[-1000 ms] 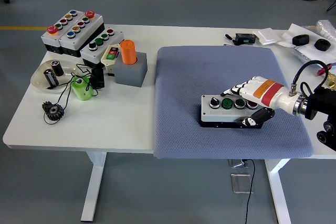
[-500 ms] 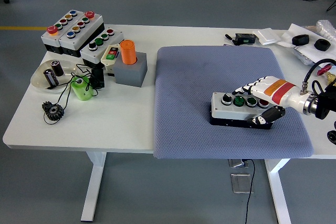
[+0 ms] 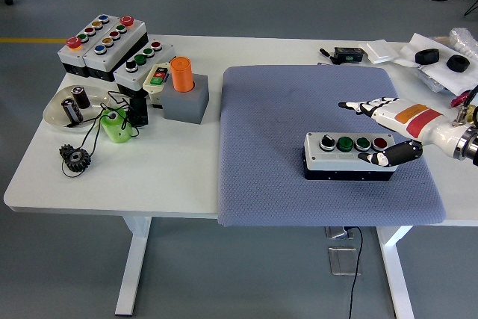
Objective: Pick up the button,place it on the desk,press the button,press the button
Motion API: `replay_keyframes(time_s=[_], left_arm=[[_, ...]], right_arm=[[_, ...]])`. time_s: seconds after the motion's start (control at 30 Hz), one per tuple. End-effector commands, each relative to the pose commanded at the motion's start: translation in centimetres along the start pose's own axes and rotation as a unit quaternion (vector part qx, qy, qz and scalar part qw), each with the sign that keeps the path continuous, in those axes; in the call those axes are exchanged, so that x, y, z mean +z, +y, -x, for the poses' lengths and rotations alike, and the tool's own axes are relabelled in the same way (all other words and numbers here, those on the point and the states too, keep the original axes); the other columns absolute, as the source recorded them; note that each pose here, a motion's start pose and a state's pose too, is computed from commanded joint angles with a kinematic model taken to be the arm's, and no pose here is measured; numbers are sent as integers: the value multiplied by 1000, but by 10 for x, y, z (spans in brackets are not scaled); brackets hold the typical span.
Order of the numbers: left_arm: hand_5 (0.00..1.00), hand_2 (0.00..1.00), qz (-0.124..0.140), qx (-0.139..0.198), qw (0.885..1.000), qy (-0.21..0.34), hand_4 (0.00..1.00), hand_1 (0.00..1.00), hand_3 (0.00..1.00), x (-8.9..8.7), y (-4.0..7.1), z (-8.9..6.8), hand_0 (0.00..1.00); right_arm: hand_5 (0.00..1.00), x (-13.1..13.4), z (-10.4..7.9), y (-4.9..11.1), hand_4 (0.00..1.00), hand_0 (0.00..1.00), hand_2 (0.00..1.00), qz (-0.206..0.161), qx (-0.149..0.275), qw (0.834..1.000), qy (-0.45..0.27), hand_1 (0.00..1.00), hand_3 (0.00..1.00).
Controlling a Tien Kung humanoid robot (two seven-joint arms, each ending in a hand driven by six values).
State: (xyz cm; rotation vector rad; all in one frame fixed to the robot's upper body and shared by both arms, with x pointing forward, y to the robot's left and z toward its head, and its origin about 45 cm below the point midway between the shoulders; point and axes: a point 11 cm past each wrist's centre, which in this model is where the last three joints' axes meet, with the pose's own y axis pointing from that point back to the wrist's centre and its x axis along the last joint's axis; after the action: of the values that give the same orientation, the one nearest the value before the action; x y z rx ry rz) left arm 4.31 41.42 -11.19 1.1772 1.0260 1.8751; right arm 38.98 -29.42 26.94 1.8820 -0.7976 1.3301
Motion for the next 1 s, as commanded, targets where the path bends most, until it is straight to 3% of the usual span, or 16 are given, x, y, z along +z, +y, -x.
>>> replay_keyframes(time_s=[0.03,0.07,0.2,0.27,0.3,0.47,0.5,1.0], left_arm=[[998,758,0,0,1000,0,422,744,599,0,0,0,689],[998,758,1,0,1000,1,422,744,599,1,0,0,689],[998,758,3,-1,1000,3,422,744,600,3,0,1,689],[998,758,4,-1,1000,2,422,744,600,4,0,1,689],[998,758,4,-2,1000,1,422,744,600,4,0,1,689],[998,758,4,-2,1000,0,422,744,600,5,0,2,689],[998,758,4,-2,1000,0,421,743,600,5,0,2,689],[998,758,4,-3,1000,-3,419,743,600,7,0,4,687]], right_arm=[[98,0,-3,2,737,903,952,2,9,1000,-6,858,998],[168,1,-9,6,702,708,683,9,28,999,-15,599,940],[168,11,-28,19,702,708,683,35,102,993,-54,599,940],[168,17,-32,24,702,708,683,51,113,990,-66,599,940],[340,19,-31,25,557,246,180,56,113,990,-70,2,679],[340,28,-16,31,557,246,180,84,92,990,-69,2,679],[395,28,-15,32,536,162,106,85,90,990,-67,2,637],[417,31,24,32,524,155,100,101,4,992,-71,2,643]])
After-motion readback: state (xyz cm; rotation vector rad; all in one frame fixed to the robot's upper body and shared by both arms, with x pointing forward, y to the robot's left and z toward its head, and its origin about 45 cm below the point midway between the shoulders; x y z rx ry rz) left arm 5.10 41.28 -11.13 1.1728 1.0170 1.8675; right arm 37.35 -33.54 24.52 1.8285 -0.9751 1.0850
